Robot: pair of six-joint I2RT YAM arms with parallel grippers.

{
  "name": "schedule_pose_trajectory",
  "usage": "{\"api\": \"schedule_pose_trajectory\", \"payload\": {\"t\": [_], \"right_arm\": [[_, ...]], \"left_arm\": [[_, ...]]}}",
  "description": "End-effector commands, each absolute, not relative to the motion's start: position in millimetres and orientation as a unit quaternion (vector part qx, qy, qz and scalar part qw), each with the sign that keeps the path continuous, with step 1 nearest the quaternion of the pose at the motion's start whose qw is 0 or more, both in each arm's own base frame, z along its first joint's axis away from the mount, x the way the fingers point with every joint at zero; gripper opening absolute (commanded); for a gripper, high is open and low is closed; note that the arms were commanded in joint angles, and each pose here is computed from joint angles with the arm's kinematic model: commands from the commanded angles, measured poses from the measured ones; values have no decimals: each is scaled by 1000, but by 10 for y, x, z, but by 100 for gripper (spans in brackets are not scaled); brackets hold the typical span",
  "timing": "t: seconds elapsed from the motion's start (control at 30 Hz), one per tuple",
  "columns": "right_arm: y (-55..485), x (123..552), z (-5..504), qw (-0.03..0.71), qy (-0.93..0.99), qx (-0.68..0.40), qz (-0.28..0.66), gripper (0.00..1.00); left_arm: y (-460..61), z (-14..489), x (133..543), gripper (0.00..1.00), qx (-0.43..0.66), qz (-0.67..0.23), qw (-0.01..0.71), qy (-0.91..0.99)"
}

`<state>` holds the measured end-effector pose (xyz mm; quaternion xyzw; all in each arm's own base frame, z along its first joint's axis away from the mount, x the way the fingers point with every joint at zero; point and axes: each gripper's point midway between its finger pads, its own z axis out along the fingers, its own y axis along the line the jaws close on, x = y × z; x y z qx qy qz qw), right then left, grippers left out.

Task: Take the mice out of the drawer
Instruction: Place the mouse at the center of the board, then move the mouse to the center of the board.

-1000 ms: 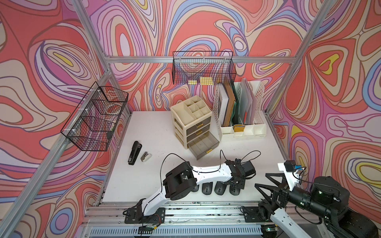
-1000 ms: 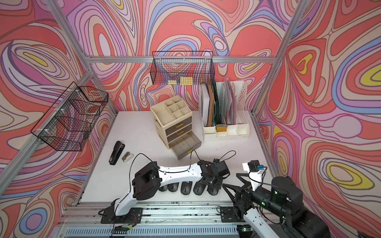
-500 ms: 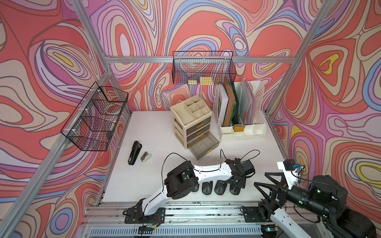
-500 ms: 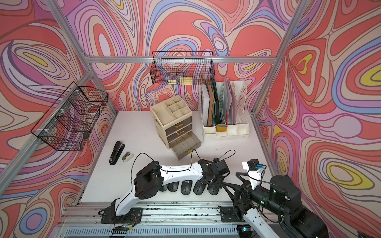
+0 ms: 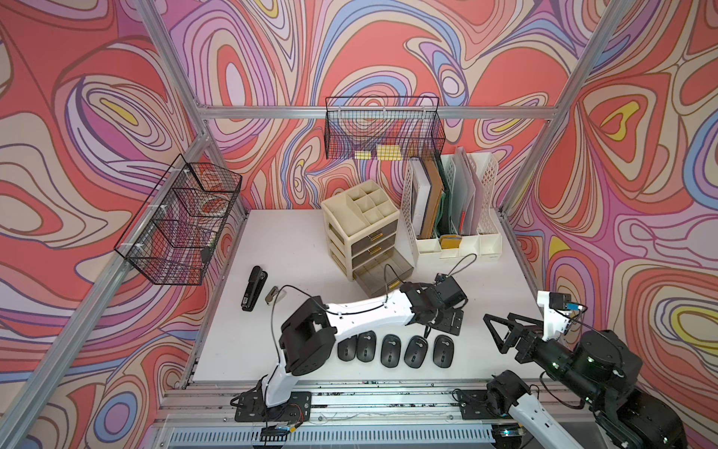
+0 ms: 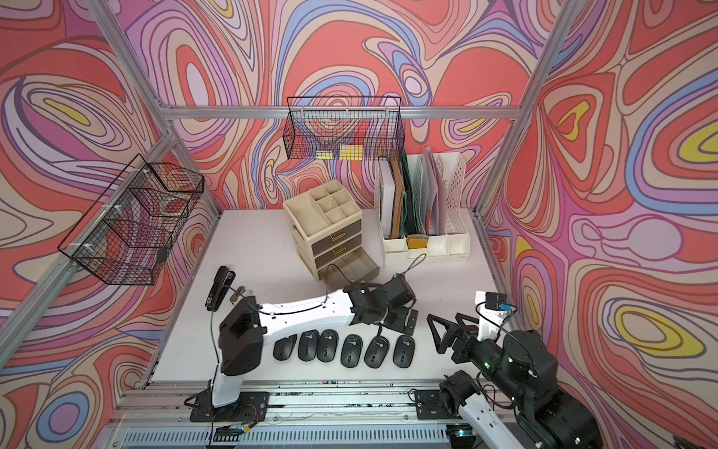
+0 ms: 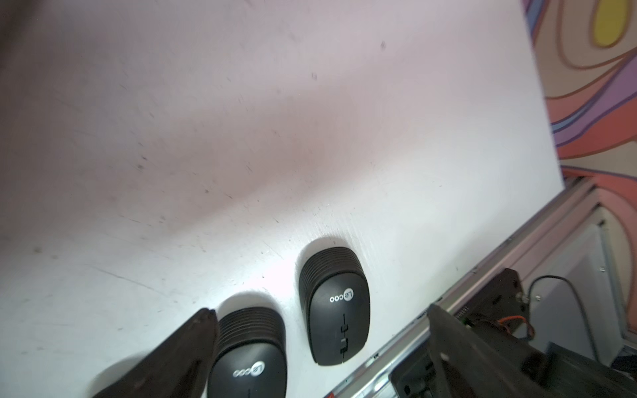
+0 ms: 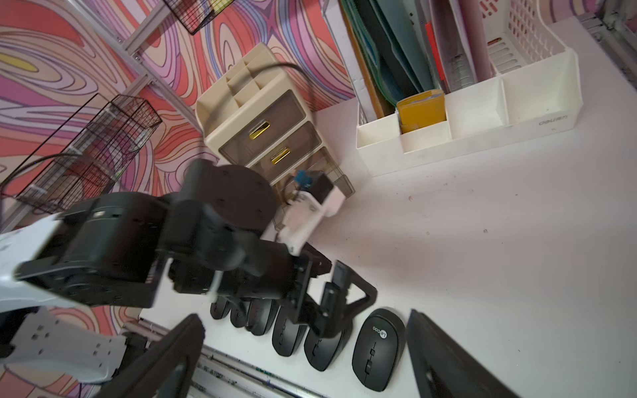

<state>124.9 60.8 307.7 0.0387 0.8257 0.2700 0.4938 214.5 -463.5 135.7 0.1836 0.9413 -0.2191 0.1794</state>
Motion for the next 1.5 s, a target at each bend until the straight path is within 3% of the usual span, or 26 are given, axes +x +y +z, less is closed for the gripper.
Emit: {"api": "schedule_pose_trajectory", "payload": {"t": [0.0, 0.2, 0.53, 0.8, 1.0, 1.47], "right_arm": [[545, 1492, 2967, 483, 832, 109, 251, 96], [707, 1804, 2504, 419, 863, 150, 239, 95], [973, 2088, 1388, 288, 917, 184, 203, 94], [980, 2092, 828, 210, 949, 187, 144, 90], [1018, 1965, 510, 154, 962, 183, 134, 83], [986, 1684, 293, 100, 973, 176, 107, 71]], "left_arm": [[-4393, 1755, 2328, 99, 206, -253, 215, 920], [-3812, 2057, 2366, 99, 240, -287, 233, 898], [-2820, 2594, 2487, 99, 270, -197, 327, 884], [-2501, 2707, 2244, 99, 338, -202, 340, 854], [-2318, 2660, 2287, 99, 309, -222, 364, 850], [-2151, 2668, 2344, 99, 288, -201, 366, 862]]}}
